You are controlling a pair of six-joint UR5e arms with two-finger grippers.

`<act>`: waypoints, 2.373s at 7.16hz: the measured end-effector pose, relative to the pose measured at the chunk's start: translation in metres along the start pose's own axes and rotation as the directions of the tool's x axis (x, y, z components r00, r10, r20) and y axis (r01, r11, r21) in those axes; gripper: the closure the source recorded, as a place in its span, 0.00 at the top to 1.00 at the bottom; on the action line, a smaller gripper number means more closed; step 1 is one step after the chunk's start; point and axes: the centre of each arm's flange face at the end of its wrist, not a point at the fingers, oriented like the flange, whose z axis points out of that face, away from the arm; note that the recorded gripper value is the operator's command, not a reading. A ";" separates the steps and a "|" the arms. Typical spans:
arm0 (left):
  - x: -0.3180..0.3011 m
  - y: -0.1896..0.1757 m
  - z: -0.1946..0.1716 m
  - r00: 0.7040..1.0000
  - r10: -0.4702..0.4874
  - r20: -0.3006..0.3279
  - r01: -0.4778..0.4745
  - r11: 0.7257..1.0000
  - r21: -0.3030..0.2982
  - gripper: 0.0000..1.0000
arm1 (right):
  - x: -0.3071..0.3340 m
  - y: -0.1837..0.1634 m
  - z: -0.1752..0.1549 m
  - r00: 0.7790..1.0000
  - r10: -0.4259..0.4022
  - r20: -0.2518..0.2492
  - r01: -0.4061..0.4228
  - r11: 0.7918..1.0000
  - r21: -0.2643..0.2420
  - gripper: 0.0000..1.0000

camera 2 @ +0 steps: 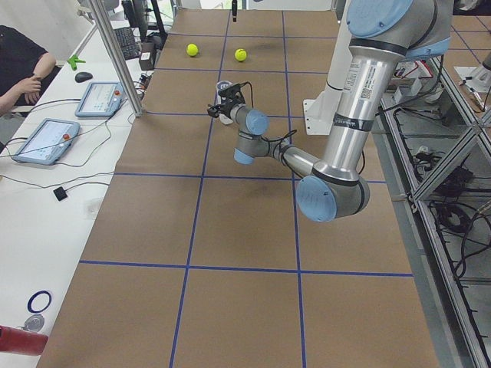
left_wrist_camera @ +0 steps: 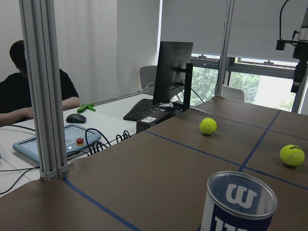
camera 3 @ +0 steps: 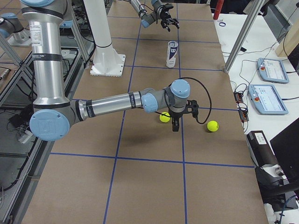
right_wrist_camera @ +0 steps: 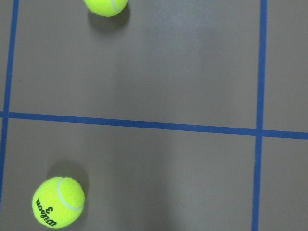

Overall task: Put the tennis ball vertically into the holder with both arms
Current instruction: 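Reach the right gripper down and grasp the nearer yellow tennis ball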

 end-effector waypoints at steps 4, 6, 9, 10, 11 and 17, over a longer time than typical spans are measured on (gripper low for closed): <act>-0.004 0.009 -0.002 1.000 0.002 0.008 -0.002 1.000 -0.017 0.99 | -0.056 0.032 0.050 1.000 -0.006 0.016 0.006 1.000 0.022 1.00; -0.006 0.012 -0.001 1.000 0.005 0.013 -0.004 1.000 -0.023 0.99 | -0.075 0.037 0.075 0.999 -0.053 -0.012 0.053 0.998 0.019 1.00; -0.010 0.019 -0.001 1.000 0.009 0.021 -0.008 0.999 -0.038 0.99 | -0.088 0.035 0.105 0.995 -0.089 -0.044 0.089 0.996 -0.002 1.00; -0.010 0.019 -0.001 1.000 0.009 0.022 -0.008 0.999 -0.040 0.99 | -0.092 0.032 0.114 0.994 -0.098 -0.048 0.097 0.995 -0.009 1.00; -0.010 0.020 -0.001 1.000 0.009 0.022 -0.008 0.999 -0.040 0.99 | -0.097 0.029 0.120 0.993 -0.104 -0.049 0.104 0.995 -0.014 1.00; -0.011 0.022 -0.002 1.000 0.009 0.024 -0.008 0.999 -0.044 0.99 | -0.103 0.024 0.146 0.989 -0.124 -0.080 0.122 0.992 -0.032 0.99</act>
